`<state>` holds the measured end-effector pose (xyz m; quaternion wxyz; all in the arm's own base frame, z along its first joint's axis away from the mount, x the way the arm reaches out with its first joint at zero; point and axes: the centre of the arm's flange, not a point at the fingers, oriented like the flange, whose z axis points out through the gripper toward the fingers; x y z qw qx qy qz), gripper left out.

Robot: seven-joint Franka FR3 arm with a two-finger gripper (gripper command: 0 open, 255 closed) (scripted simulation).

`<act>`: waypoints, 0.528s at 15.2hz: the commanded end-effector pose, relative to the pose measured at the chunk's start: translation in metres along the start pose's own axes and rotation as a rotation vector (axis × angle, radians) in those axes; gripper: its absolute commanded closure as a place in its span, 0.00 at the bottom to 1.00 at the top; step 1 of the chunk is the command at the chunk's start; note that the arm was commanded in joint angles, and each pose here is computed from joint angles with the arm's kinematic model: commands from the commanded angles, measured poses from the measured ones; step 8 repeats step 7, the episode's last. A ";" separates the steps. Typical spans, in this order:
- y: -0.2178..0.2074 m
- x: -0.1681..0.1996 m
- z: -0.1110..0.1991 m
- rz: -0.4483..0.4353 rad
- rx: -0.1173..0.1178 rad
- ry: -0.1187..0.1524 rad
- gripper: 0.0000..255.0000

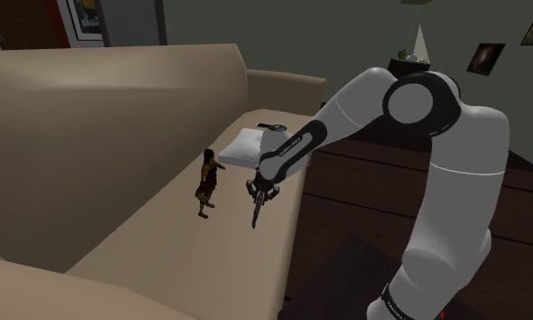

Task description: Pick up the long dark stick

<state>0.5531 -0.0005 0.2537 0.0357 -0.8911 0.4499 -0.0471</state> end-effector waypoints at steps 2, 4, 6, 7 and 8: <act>0.000 0.001 -0.016 0.000 0.000 0.000 1.00; -0.001 0.002 -0.026 0.000 0.000 0.000 1.00; -0.002 0.002 -0.032 0.000 0.000 0.000 1.00; -0.002 0.002 -0.032 0.000 0.000 0.000 1.00; -0.002 0.002 -0.032 0.000 0.000 0.000 1.00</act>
